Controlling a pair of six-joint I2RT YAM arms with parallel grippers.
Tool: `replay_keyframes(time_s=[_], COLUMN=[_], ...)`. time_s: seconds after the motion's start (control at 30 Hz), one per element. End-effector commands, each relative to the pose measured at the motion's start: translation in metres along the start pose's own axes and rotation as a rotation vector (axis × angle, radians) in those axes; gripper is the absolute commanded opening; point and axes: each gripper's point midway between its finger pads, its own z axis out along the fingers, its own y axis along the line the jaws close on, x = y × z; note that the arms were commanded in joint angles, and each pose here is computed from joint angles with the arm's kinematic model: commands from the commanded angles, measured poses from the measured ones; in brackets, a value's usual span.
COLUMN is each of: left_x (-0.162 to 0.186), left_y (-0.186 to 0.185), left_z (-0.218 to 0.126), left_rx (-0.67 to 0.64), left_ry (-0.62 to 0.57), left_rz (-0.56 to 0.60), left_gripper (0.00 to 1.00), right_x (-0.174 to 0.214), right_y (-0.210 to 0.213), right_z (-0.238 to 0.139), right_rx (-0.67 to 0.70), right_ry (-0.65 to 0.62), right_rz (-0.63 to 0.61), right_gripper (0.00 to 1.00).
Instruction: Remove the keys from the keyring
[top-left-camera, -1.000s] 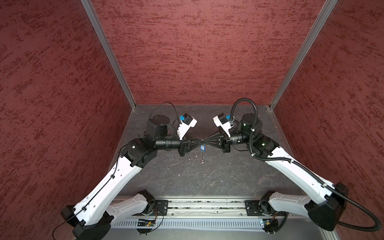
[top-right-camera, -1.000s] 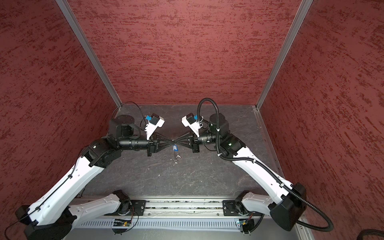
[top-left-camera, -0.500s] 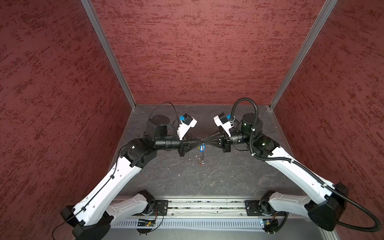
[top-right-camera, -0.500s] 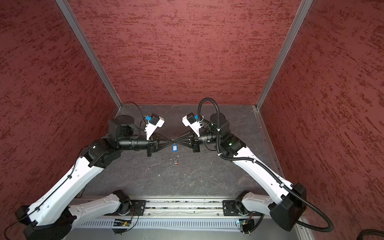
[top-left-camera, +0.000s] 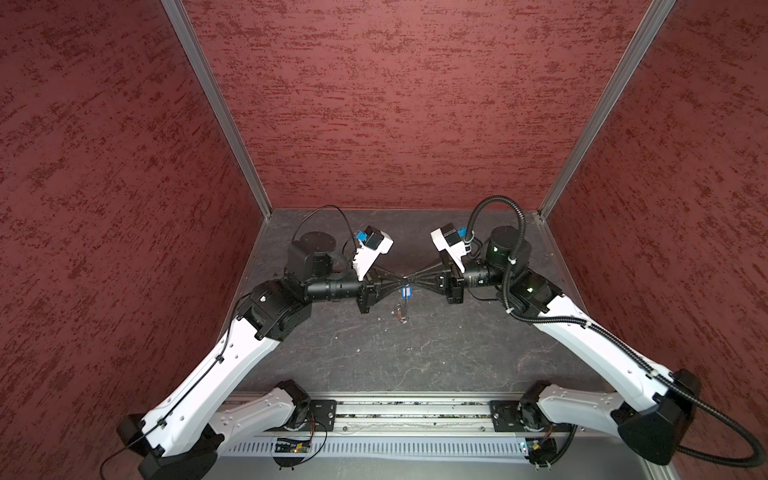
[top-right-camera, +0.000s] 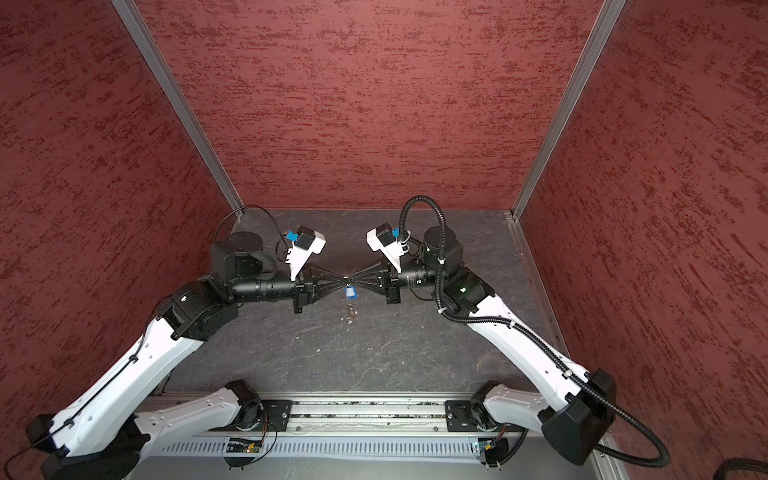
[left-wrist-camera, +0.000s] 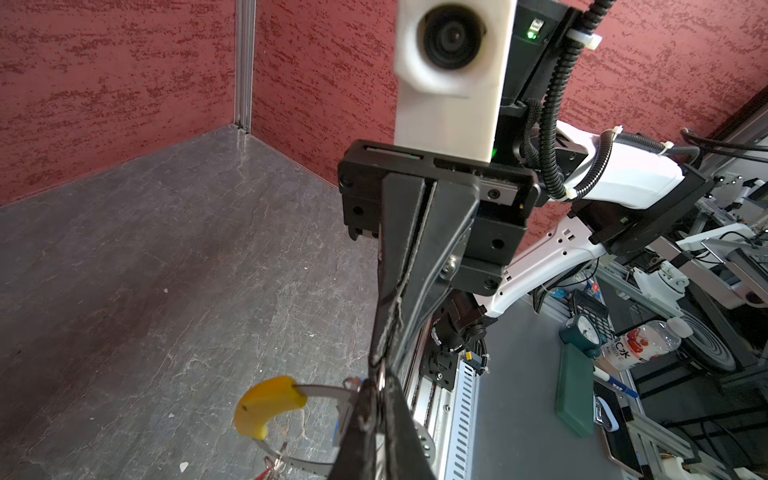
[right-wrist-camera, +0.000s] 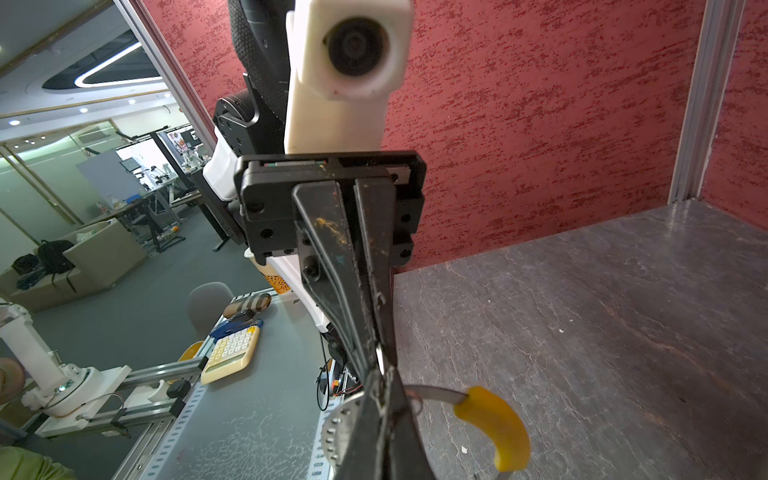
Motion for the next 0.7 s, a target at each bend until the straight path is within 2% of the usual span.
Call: replay_keyframes(time_s=[0.0, 0.37, 0.47, 0.67], left_x=[-0.010, -0.012, -0.017, -0.016], left_y=[-0.006, 0.001, 0.001, -0.008], left_z=[-0.003, -0.013, -0.020, -0.019], left_rx=[0.007, -0.066, -0.094, -0.033], left_ry=[-0.032, -0.038, -0.065, -0.058], left_rz=[0.037, 0.050, 0.064, 0.069], left_gripper=[0.26, 0.26, 0.30, 0.30], right_x=[-0.015, -0.013, -0.012, -0.013], right_y=[0.008, 0.006, 0.006, 0.007], right_z=[-0.003, -0.004, -0.004, -0.004], right_rx=[0.005, 0.017, 0.018, 0.012], right_ry=[-0.031, -0.032, -0.032, -0.034], right_rz=[-0.054, -0.051, -0.051, -0.054], right_gripper=[0.00, 0.00, 0.00, 0.00])
